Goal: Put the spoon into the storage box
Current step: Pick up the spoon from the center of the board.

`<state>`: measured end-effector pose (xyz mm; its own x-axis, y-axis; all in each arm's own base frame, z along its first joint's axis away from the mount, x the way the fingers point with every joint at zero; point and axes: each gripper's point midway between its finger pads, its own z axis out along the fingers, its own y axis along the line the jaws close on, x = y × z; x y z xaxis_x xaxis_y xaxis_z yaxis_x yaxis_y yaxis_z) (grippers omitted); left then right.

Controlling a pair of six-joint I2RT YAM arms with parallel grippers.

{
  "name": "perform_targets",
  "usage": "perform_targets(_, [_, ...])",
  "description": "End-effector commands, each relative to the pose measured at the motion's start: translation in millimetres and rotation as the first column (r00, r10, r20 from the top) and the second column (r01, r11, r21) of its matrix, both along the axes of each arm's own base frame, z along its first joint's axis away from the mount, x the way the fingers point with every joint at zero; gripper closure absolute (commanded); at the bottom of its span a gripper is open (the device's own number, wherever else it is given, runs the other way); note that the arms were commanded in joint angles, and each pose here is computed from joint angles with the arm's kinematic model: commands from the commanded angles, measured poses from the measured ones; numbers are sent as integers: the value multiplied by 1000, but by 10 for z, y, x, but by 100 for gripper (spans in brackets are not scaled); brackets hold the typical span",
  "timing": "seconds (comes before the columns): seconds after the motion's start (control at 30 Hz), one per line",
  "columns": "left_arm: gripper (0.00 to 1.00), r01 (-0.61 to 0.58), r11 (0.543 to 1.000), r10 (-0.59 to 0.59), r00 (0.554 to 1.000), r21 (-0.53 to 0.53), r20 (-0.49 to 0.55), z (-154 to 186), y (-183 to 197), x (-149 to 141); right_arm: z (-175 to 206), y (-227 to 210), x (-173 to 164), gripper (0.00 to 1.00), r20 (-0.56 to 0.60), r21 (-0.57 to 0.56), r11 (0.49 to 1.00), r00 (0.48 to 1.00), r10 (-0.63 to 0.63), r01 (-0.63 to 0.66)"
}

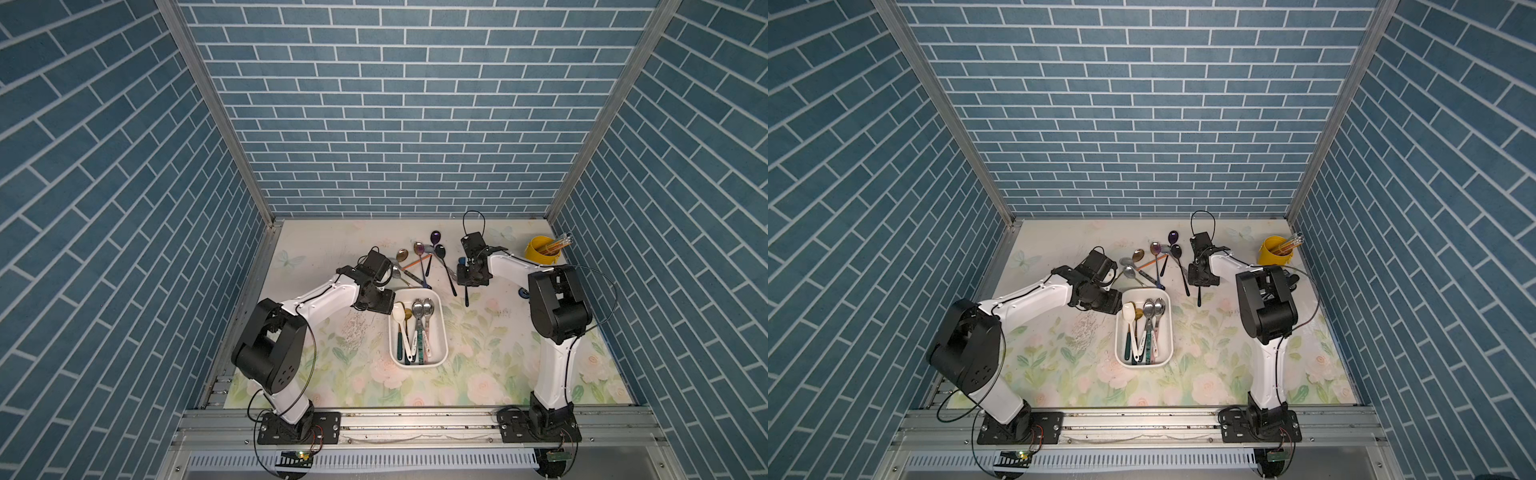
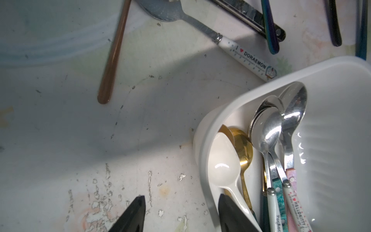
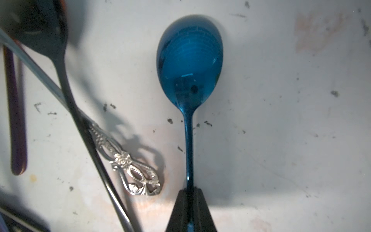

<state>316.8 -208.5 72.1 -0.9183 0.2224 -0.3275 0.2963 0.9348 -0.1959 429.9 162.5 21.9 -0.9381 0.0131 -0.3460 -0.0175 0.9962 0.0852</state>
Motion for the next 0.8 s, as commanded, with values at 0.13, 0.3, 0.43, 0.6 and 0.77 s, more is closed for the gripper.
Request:
perform_targets(0.13, [38,4,999,-5,1000,-45,-24,5,5,-85,34,-5,-105,96,-47,-22,998,997,53,-54])
perform_targets(0.3, [38,27,994,-32,998,-110,-45,-17,-92,-152,299,15,-27,97,4,-20,998,998,61,-61])
perform_targets(0.43, [38,33,991,-40,998,-133,-54,-44,-117,-201,544,36,-2,97,43,-8,998,997,63,-63])
perform_targets(0.6, [38,46,984,-59,996,-175,-73,-62,-165,-289,765,104,-88,98,66,16,997,995,77,-78])
perform_targets(0.77, [38,32,977,-50,996,-211,-79,-66,-208,-370,988,299,-282,98,78,35,992,990,121,-124])
